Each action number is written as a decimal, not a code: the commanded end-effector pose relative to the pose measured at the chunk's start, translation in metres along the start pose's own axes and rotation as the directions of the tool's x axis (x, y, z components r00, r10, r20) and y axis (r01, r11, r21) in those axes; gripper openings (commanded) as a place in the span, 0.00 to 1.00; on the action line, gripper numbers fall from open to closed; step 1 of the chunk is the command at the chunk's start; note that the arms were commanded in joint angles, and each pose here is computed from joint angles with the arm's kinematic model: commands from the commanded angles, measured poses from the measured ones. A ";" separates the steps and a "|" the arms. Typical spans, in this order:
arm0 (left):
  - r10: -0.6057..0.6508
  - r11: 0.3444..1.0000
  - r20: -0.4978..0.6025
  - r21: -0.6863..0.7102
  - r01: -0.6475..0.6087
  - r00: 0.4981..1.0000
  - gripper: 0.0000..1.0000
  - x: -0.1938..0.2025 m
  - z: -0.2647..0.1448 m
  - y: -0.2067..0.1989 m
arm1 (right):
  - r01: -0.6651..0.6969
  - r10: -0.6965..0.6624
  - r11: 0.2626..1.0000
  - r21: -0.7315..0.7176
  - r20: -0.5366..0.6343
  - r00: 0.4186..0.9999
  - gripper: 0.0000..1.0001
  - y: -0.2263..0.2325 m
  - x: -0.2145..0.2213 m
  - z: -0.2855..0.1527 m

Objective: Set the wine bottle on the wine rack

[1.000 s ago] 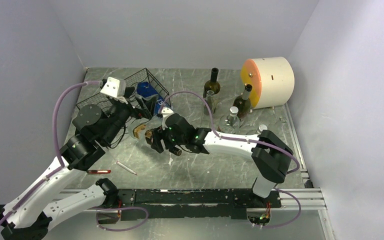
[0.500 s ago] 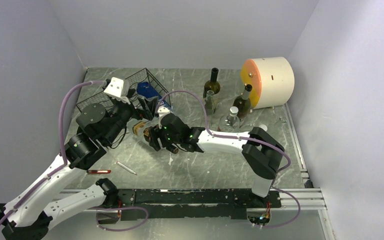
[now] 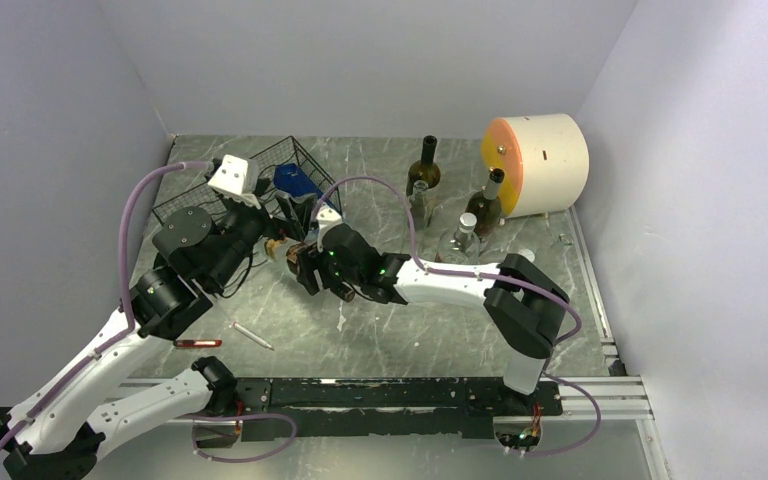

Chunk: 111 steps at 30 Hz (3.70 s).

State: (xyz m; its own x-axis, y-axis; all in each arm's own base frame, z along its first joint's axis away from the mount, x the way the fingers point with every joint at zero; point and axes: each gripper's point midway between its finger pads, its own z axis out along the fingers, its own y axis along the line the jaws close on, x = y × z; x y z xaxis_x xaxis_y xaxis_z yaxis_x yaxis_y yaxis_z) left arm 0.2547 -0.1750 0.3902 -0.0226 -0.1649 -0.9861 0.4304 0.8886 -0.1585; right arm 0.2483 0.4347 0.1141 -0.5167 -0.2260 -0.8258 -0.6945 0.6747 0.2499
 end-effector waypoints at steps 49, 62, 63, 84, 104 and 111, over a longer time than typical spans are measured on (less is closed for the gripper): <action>0.037 0.988 -0.026 -0.151 -0.041 0.999 0.99 -0.034 -0.027 0.030 | -0.146 0.072 0.982 0.121 0.473 0.878 0.81 -0.031 -0.114 0.113; 0.039 0.986 -0.022 -0.159 -0.042 0.999 0.99 -0.040 -0.031 0.032 | -0.134 0.071 0.985 0.106 0.456 0.887 0.95 -0.024 -0.129 0.092; 0.039 0.986 -0.018 -0.159 -0.042 0.999 1.00 -0.041 -0.031 0.033 | -0.133 0.076 0.987 0.095 0.454 0.888 0.95 -0.022 -0.131 0.087; -0.026 0.998 -0.012 -0.053 0.026 1.000 1.00 -0.041 -0.033 0.012 | -0.324 0.163 0.866 0.381 0.398 0.903 0.88 -0.092 -0.107 -0.117; -0.168 0.983 -0.079 0.058 0.173 0.983 1.00 0.034 -0.022 -0.011 | -0.348 0.141 0.711 0.611 0.362 0.922 0.82 -0.182 -0.115 -0.229; -0.120 0.993 -0.066 -0.026 0.119 0.991 0.99 0.039 -0.006 0.003 | -0.285 0.087 0.729 0.622 0.329 0.940 0.82 -0.189 -0.138 -0.202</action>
State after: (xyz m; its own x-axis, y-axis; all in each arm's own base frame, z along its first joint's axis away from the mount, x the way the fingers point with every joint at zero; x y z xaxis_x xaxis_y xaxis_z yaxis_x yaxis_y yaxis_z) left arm 0.2384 -0.1784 0.3415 -0.1896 -0.2255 -0.9556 0.4295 0.8562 -0.2873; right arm 0.3366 0.1879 0.2680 -0.4126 0.1141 -0.9037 -0.0043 0.9919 0.1272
